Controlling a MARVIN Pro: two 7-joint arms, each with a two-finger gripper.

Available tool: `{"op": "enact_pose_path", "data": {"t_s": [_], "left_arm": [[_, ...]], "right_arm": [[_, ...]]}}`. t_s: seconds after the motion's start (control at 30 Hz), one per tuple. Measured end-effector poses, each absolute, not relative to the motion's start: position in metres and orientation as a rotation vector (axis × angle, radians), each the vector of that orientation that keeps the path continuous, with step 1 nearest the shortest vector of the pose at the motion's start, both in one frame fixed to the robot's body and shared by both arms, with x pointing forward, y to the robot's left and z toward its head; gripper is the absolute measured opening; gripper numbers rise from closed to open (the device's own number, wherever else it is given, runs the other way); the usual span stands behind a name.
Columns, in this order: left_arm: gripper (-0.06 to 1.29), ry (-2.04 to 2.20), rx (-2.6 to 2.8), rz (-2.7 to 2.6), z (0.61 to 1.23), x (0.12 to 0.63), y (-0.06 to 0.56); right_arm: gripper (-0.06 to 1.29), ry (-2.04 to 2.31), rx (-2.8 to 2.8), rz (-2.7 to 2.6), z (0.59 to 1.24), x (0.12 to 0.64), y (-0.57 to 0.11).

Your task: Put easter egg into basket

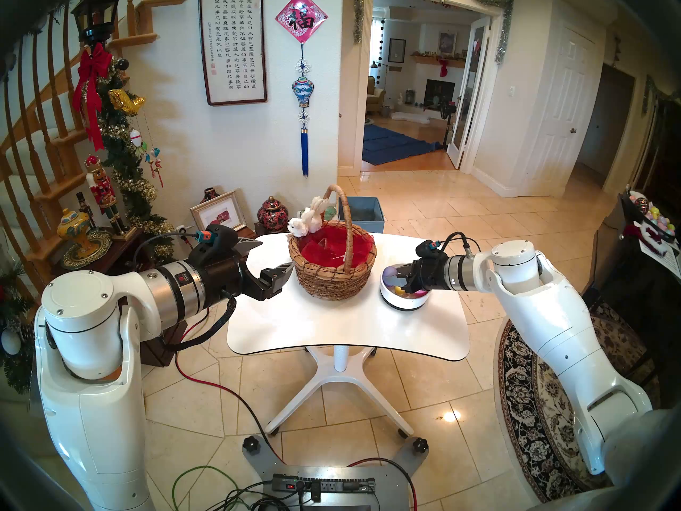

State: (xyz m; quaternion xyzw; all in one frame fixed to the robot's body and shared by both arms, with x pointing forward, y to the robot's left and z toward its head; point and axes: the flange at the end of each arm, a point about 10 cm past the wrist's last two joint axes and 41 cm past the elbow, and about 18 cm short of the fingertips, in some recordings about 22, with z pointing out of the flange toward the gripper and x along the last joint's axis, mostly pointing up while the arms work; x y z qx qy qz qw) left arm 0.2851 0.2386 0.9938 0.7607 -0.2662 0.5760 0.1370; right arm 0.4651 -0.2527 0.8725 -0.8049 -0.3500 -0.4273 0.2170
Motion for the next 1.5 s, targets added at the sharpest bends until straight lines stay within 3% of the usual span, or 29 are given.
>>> {"op": "enact_pose_path", "data": {"t_s": [1.5], "left_arm": [[1.26,-0.770,2.201,1.667,0.994,0.285,0.239]], "right_arm": [[0.55,-0.987,-2.239,-1.277,0.937,0.455,-0.244]]}}
